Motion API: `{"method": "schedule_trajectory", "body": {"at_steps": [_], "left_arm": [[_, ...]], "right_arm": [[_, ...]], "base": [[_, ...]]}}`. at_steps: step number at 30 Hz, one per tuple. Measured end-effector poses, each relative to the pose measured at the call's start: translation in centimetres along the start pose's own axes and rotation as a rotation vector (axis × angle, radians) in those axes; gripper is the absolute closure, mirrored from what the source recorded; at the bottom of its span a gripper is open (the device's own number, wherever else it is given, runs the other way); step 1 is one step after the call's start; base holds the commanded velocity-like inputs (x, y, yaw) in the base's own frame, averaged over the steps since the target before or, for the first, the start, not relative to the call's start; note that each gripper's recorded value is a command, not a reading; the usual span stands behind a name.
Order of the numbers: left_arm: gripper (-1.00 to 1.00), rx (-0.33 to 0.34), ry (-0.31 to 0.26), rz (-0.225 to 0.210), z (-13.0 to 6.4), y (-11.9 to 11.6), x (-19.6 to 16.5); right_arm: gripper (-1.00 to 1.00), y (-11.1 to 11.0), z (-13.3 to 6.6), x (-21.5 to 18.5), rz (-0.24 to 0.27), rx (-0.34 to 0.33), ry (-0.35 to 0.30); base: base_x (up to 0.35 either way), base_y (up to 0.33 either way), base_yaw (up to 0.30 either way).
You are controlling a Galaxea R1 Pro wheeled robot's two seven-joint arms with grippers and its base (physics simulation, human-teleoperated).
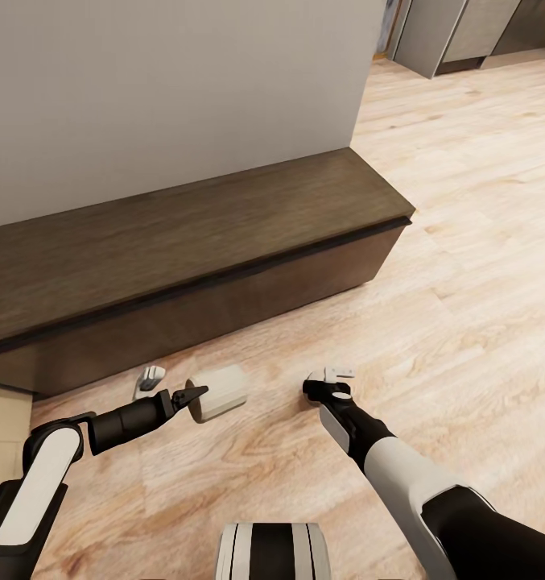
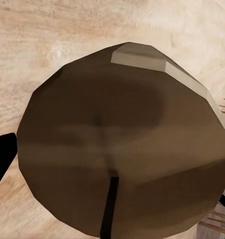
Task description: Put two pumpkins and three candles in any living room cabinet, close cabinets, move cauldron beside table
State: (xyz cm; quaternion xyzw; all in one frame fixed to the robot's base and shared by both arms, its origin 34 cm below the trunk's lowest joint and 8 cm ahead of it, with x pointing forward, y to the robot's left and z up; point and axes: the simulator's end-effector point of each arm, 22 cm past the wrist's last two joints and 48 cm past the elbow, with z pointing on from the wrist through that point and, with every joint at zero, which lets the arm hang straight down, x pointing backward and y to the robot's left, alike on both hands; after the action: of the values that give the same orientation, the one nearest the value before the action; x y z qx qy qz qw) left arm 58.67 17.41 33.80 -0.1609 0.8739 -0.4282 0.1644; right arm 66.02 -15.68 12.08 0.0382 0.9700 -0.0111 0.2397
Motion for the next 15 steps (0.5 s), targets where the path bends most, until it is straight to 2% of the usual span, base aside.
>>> {"method": "schedule_trajectory", "body": {"at_steps": [15], "left_arm": [[1.00, -0.006, 0.007, -0.008, 0.26, 0.57, 0.25]], "right_arm": [[-1.00, -0.03, 0.44, 0.69, 0.000, 0.001, 0.011]], "base": [[0.000, 0.000, 0.000]]}}
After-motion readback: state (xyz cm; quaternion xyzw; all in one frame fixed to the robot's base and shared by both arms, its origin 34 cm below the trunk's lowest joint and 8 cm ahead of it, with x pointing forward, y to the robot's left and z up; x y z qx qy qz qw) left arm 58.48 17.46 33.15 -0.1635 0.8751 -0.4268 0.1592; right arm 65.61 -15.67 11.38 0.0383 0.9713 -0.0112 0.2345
